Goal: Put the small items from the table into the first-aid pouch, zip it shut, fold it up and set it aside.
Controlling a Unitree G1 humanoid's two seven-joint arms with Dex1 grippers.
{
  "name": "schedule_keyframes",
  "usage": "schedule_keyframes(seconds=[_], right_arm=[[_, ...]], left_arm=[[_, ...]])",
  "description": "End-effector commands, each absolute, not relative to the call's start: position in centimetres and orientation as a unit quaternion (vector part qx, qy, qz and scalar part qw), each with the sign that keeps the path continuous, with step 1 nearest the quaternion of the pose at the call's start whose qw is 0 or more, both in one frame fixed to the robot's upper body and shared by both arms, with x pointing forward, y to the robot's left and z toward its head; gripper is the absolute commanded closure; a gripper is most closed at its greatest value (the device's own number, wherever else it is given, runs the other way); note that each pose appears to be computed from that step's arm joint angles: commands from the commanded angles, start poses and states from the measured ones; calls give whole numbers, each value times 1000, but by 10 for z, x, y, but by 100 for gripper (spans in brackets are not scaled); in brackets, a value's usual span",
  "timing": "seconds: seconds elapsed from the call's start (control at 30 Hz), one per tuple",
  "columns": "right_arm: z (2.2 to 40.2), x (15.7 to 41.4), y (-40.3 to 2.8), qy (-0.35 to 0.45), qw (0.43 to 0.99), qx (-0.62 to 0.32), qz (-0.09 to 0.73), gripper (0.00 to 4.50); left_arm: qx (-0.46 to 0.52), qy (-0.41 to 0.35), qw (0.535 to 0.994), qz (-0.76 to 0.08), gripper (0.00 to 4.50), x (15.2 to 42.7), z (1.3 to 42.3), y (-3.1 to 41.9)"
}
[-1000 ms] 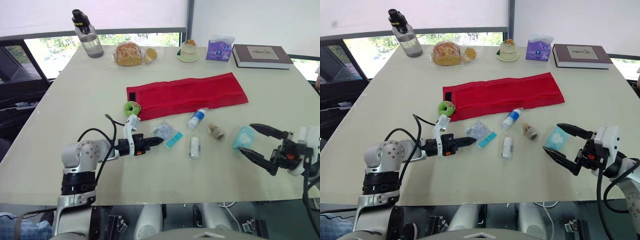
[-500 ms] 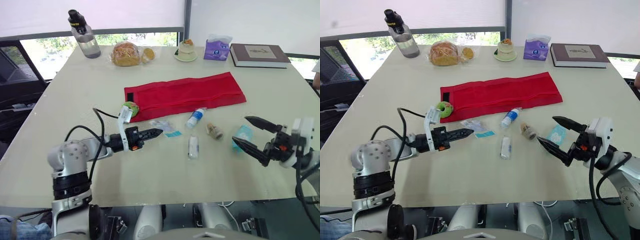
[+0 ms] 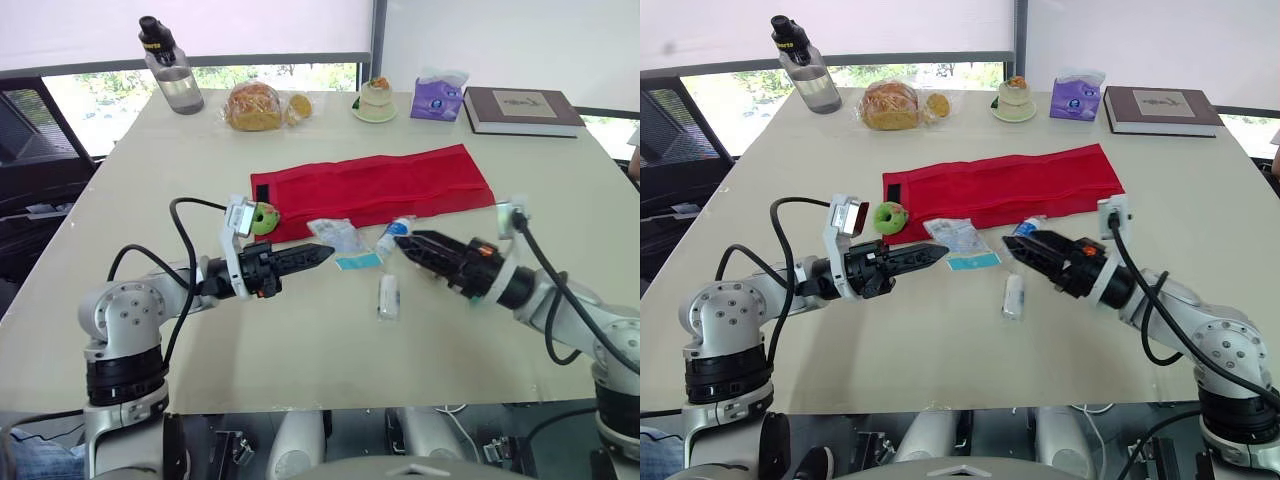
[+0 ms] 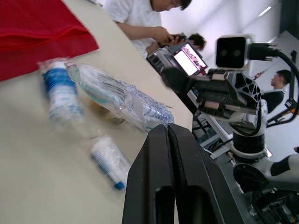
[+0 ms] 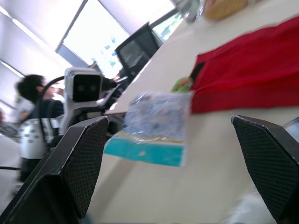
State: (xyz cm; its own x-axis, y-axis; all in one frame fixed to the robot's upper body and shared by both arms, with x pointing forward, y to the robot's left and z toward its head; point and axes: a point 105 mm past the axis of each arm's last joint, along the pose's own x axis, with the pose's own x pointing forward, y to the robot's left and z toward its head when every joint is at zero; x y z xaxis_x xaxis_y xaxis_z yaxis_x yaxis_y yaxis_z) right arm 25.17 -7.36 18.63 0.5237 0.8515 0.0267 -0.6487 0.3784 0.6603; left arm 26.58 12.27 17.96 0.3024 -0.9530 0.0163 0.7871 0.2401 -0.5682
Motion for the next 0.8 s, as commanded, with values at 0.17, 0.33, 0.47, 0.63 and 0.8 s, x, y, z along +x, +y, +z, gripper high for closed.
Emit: schedule_keyframes(seconds=[0.17, 0.33, 0.47, 0.63, 0.8], right_arm=[[195, 252, -50, 192, 774, 387, 463, 0], [188, 257, -49, 196, 784, 377, 453, 0], [189, 258, -55, 179, 796, 361, 452, 0], [194, 255, -67, 137, 810, 327, 466, 0], [194, 250, -76, 110, 831, 231, 494, 0]], left_arm=[[-223, 129, 739, -623, 442, 253, 201, 109], [-216, 140, 751, -608, 442, 258, 196, 113], [-197, 175, 779, -569, 442, 261, 175, 130], [-178, 249, 820, -483, 442, 264, 134, 171], [-148, 288, 857, -402, 442, 268, 107, 214]])
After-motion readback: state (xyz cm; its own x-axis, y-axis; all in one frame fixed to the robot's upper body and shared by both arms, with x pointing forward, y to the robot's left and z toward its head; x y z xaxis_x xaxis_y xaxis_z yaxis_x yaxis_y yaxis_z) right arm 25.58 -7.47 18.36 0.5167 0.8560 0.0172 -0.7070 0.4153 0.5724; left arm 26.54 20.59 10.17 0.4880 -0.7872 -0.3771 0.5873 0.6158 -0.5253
